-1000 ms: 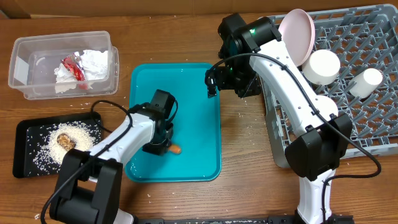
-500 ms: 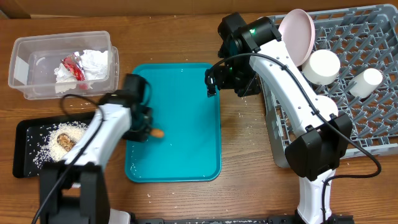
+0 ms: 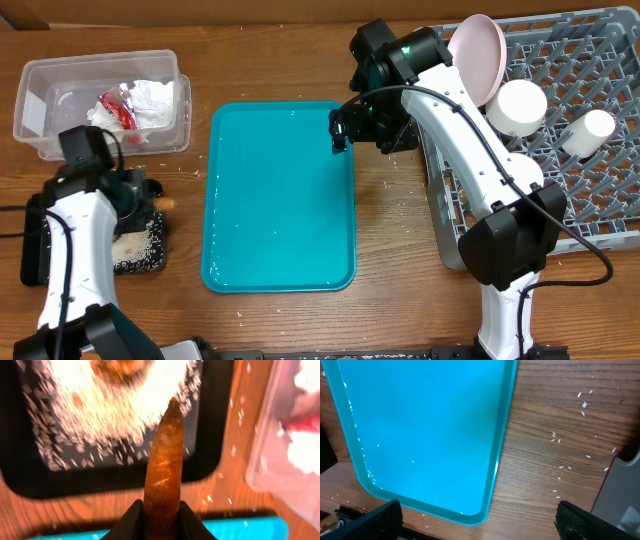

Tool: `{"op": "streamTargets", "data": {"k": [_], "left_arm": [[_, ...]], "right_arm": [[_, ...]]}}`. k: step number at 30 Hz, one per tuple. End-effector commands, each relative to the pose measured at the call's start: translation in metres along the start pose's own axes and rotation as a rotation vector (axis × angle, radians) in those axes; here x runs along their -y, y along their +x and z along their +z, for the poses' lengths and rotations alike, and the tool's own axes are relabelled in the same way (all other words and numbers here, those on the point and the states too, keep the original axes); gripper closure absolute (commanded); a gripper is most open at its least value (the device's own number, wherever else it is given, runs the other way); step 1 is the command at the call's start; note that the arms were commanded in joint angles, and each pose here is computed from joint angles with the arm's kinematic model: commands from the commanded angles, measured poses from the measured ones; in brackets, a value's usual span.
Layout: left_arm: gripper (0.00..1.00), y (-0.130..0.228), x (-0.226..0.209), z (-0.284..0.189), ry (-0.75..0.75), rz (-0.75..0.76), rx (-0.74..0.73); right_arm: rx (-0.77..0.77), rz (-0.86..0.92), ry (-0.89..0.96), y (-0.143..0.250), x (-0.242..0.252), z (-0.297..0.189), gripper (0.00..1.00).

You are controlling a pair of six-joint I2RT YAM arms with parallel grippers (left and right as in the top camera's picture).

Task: Sort waste into correct bins and load items into the dishwasher
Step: 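Carry the carrot left and release it onto the black tray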

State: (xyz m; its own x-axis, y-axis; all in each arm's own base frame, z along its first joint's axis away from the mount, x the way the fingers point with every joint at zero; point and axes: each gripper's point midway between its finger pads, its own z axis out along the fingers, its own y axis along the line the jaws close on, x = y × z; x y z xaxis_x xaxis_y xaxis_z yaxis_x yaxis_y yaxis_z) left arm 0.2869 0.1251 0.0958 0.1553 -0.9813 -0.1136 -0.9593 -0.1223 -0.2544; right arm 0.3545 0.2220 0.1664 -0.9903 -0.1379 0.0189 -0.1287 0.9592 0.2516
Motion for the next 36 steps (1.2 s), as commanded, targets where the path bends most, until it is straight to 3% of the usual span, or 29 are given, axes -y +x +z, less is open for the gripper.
{"op": "streamTargets", "data": {"k": [1, 5, 14, 18, 23, 30, 36], "left_arm": [[0.78, -0.019, -0.008, 0.015, -0.078, 0.080, 0.072], [0.76, -0.024, -0.018, 0.036, -0.162, 0.099, 0.089], [0.70, -0.049, -0.023, 0.045, -0.174, 0.054, 0.114], [0.63, -0.060, -0.029, 0.045, -0.185, 0.071, 0.115], [0.43, -0.064, -0.032, 0.042, -0.192, 0.131, 0.098], [0.36, -0.069, -0.021, -0.009, -0.188, 0.226, 0.093], [0.29, -0.059, 0.009, -0.093, -0.004, 0.411, 0.052]], "right_arm": [[0.050, -0.010, -0.007, -0.005, -0.002, -0.013, 0.00], [0.052, -0.011, -0.008, -0.005, -0.002, -0.013, 0.00], [0.047, -0.007, -0.006, -0.004, -0.002, -0.013, 0.00], [0.054, -0.009, -0.008, -0.006, -0.003, -0.013, 0.00], [0.060, -0.010, -0.010, -0.007, -0.003, -0.013, 0.00], [0.059, -0.010, -0.011, -0.007, -0.003, -0.013, 0.00], [0.061, -0.010, -0.011, -0.007, -0.003, -0.013, 0.00]]}}
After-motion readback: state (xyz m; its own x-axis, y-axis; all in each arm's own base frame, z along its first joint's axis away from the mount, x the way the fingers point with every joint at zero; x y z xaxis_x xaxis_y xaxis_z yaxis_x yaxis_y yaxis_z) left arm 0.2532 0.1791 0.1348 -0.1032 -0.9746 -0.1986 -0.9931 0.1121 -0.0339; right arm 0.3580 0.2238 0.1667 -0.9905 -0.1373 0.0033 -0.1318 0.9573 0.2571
